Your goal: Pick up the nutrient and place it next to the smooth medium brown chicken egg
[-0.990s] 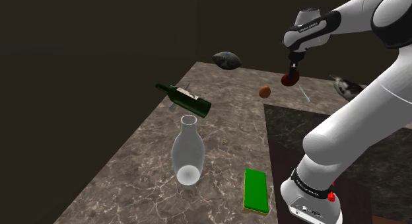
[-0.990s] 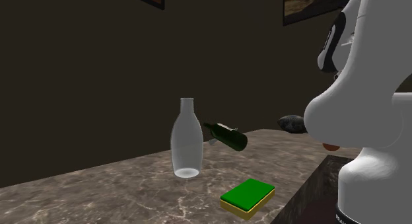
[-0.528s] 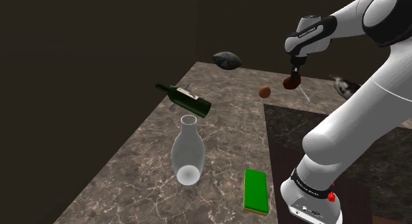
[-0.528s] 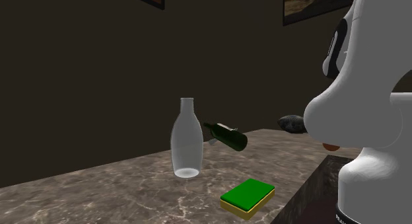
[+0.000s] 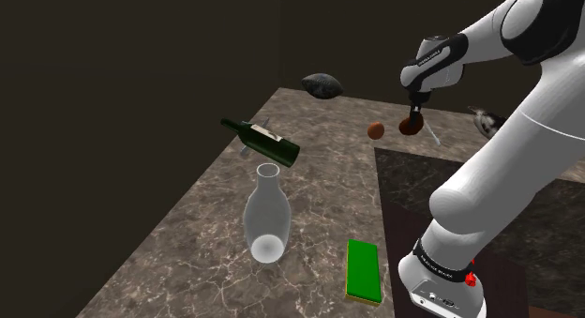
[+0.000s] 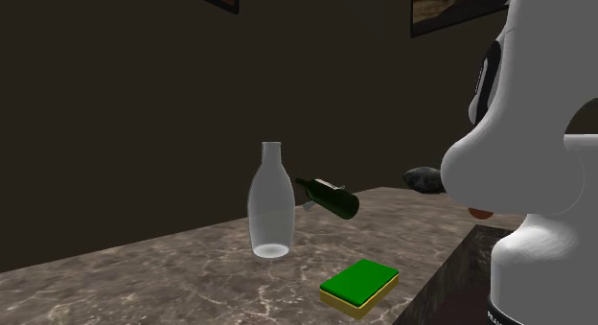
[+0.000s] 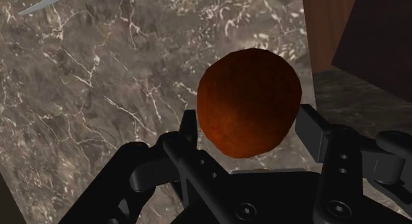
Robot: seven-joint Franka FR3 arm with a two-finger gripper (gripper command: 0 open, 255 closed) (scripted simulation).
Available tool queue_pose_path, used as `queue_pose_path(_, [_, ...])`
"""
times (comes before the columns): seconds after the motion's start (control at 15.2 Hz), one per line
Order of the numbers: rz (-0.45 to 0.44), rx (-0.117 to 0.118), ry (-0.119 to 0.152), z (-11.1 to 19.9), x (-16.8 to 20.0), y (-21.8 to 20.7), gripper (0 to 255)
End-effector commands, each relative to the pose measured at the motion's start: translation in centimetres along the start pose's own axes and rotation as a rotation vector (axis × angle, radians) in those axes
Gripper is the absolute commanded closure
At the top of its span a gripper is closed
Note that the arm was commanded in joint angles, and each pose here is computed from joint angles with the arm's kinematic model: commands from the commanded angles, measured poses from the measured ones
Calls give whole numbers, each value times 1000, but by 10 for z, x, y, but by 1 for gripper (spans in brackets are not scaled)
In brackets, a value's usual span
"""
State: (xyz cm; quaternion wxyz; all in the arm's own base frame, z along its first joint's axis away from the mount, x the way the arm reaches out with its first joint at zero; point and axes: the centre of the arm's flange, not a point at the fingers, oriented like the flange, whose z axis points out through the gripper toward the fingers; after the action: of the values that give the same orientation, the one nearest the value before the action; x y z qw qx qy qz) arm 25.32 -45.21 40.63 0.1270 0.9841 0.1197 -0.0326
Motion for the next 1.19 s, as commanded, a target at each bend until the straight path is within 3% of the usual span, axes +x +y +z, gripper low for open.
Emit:
queue_pose_path(0.0, [0, -1, 0, 10, 2, -4, 255])
queue_pose_path(0.79, [0, -1, 0, 72, 8, -19, 255])
queue_pose_path(1.12, [0, -1, 0, 72, 8, -19, 255])
